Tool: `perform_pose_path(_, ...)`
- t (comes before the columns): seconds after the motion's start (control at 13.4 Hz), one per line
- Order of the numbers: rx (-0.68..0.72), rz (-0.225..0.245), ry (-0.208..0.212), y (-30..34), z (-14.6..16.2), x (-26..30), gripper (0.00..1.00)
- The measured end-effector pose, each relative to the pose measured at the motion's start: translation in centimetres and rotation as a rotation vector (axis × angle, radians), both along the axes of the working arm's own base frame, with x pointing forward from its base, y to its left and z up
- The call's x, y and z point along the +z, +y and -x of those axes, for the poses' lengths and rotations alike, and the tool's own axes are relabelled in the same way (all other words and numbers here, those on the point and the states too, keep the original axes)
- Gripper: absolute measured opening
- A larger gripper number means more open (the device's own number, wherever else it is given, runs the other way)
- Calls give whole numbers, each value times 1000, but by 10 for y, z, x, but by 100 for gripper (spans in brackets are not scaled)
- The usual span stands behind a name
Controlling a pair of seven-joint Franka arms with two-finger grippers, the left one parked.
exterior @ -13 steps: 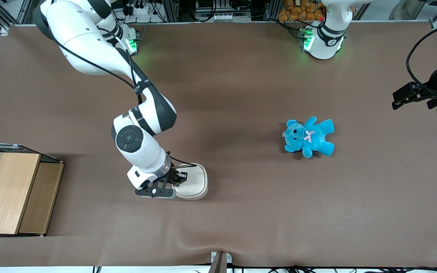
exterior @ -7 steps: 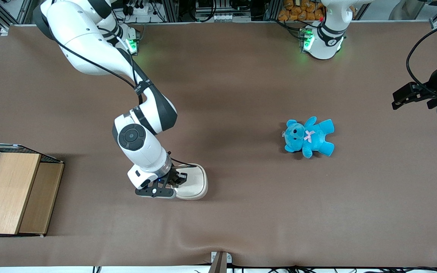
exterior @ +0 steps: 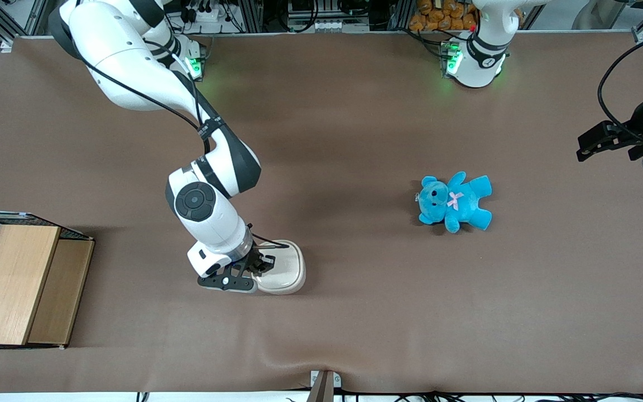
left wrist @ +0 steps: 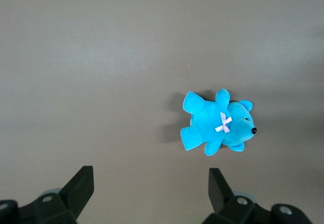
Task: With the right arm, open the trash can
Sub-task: 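Press the right gripper fingertips onto the lid's rear edge, then push the lid edge down so the lid flips up open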
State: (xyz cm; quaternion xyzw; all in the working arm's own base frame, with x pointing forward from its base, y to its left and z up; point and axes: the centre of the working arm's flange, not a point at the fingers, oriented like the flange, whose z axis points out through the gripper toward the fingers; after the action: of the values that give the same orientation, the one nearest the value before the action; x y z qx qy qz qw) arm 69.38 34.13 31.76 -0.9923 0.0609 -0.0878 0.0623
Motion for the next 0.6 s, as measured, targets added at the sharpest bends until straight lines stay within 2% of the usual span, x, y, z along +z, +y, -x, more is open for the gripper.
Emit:
perform_pose_path(0.3, -10, -7, 35, 10, 2, 22, 1)
perform_pose_path(0.6, -60, -65, 36, 25, 5, 46, 1)
